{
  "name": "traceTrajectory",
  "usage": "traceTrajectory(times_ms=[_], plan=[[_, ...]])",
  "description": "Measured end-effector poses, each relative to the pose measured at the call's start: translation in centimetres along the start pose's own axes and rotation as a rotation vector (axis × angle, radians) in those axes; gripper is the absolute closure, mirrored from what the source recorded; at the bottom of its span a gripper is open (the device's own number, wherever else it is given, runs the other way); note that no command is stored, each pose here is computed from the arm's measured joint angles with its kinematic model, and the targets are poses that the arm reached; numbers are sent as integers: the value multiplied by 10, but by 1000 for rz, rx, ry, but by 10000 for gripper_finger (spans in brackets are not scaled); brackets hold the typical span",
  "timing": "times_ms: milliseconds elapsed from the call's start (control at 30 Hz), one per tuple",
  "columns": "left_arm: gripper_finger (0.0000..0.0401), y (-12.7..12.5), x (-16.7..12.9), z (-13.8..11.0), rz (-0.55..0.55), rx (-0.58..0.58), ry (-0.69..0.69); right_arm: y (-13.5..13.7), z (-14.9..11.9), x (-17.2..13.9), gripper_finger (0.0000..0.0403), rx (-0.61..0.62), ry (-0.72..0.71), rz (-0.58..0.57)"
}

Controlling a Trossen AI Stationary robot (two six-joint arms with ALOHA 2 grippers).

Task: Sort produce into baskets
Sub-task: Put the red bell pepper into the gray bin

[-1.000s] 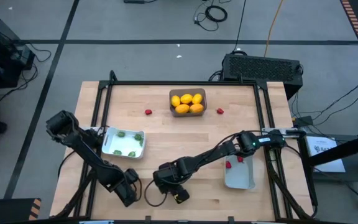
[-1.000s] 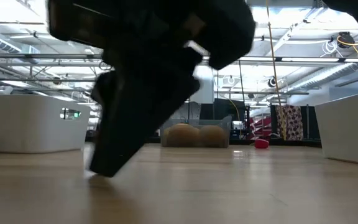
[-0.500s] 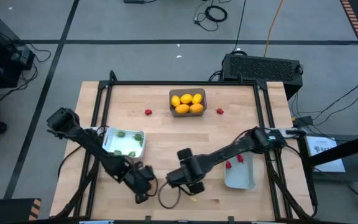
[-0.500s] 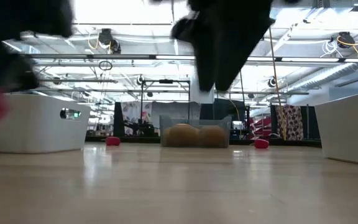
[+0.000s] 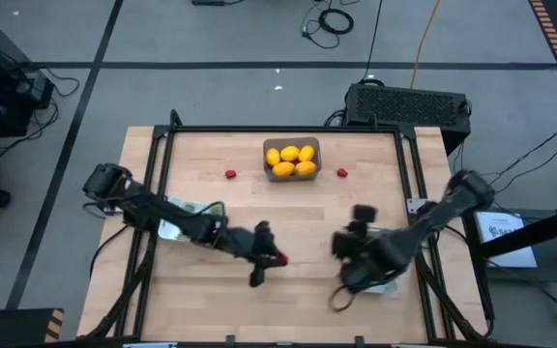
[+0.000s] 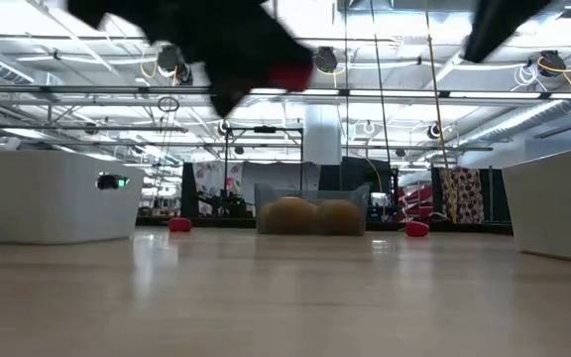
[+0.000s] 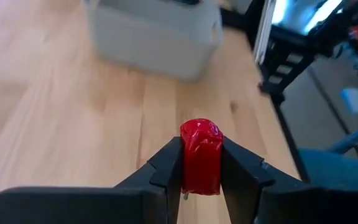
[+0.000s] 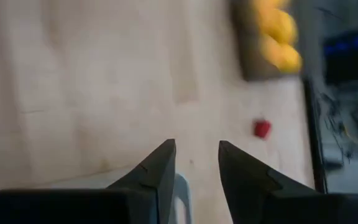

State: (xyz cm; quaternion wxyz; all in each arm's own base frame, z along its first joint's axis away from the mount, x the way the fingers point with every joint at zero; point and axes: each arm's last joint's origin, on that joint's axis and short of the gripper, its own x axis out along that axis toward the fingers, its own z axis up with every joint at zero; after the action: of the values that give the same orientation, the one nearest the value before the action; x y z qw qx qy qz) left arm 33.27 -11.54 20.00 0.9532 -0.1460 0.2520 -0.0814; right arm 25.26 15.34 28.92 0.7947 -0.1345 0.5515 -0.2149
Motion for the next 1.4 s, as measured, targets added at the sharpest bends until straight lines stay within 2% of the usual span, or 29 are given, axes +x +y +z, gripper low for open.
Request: traceTrajectory(times_ms=[167,300,400,533,667,733,933,1067,1200,1300,1400], plan=[[303,16,32,41,-19,36,-70,-24,-57,4,296,231,-45,-35],[303,23,74,75,-29,108,-98,-39,-88,13,298,400,-54,-38],[303,29,109,90,-18,119,-127,-52,-103,16,298,441,-51,-48],[303,42,154,94,-8,112,-150,-63,-112,15,298,490,-53,-45],[303,54,184,95,5,112,-168,-66,-114,14,298,494,-65,-35],[303,59,193,93,13,152,-171,-66,-114,14,298,489,-67,-35],[290,61,198,87,25,262,-151,-64,-115,12,298,472,-73,-29],[245,56,198,87,23,316,-143,-64,-115,12,298,480,-74,-29],[188,55,197,85,26,312,-129,-63,-114,12,298,493,-80,-17],[156,54,187,90,73,310,-50,-62,-113,12,298,501,-87,-4],[140,56,160,109,170,321,38,-61,-112,12,298,508,-92,7]])
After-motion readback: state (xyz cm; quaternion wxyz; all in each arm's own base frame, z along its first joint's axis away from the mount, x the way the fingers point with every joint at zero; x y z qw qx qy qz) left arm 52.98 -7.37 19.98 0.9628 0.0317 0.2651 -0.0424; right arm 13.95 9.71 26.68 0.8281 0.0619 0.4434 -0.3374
